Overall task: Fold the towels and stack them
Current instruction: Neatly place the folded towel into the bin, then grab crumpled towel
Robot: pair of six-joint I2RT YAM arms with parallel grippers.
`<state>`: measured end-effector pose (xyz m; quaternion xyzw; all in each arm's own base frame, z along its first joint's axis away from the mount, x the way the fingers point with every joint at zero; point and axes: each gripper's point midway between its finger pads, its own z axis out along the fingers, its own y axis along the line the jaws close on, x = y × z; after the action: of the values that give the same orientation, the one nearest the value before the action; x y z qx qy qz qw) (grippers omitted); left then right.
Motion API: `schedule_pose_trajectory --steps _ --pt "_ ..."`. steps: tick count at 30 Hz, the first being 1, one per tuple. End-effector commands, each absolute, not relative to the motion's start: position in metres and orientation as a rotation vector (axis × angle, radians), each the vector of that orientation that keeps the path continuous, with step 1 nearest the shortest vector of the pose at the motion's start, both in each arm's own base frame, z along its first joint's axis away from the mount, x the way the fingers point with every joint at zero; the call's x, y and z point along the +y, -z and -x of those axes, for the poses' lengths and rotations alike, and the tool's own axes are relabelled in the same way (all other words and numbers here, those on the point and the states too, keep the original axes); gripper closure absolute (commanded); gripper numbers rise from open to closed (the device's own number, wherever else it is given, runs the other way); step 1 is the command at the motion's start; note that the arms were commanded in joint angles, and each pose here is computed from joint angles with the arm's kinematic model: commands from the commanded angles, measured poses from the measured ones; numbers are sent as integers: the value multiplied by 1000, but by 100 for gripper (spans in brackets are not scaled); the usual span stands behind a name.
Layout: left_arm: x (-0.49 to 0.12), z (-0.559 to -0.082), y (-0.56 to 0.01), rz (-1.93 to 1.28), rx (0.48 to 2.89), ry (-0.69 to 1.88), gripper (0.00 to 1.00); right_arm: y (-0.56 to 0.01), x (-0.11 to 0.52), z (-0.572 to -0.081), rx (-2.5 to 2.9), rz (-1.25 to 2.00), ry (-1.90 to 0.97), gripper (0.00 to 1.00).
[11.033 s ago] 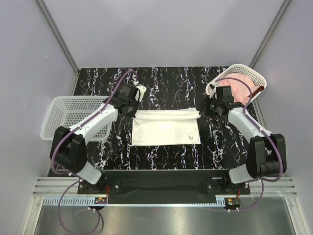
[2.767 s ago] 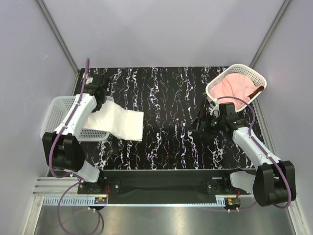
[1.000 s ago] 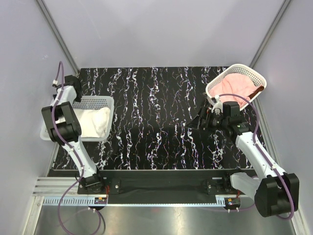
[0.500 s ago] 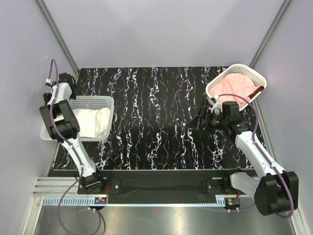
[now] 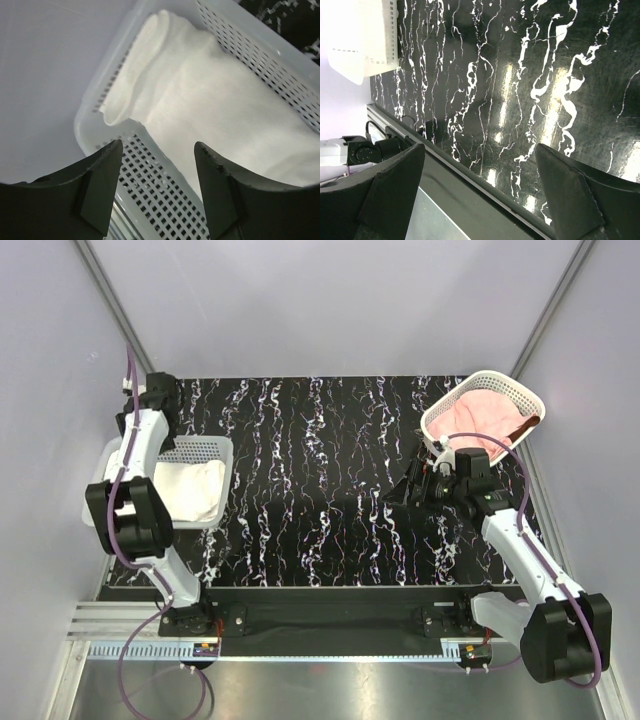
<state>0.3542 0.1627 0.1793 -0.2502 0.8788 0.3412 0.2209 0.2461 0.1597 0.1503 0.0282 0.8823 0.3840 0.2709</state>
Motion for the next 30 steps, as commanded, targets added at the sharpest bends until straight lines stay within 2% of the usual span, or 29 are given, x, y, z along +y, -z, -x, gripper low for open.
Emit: schedule_pose_trajectory --steps 1,3,7,10,12,20,26,30 --pt "134 -346 -153 729 2515 -687 38 -171 158 -256 2318 -51 -1003 0" --pt "124 -340 -133 752 2544 -621 45 -171 158 -256 2331 -55 -1001 0" --pt "114 -342 -108 783 2590 -507 75 -181 157 -258 2319 -45 -982 0" --pt "87 -347 -81 766 2680 -300 87 -186 155 -259 2314 -55 -966 0" --pt "68 -348 -73 749 2714 -179 88 -188 155 -261 2306 -65 -966 0" --pt "39 -347 -50 615 2792 -108 87 -188 152 -267 2326 -80 -930 0" --pt "31 -346 -60 544 2791 -149 80 -193 150 -272 2328 -97 -911 0" --pt "48 -358 -80 587 2719 -251 73 -200 149 -278 2321 -119 -904 0"
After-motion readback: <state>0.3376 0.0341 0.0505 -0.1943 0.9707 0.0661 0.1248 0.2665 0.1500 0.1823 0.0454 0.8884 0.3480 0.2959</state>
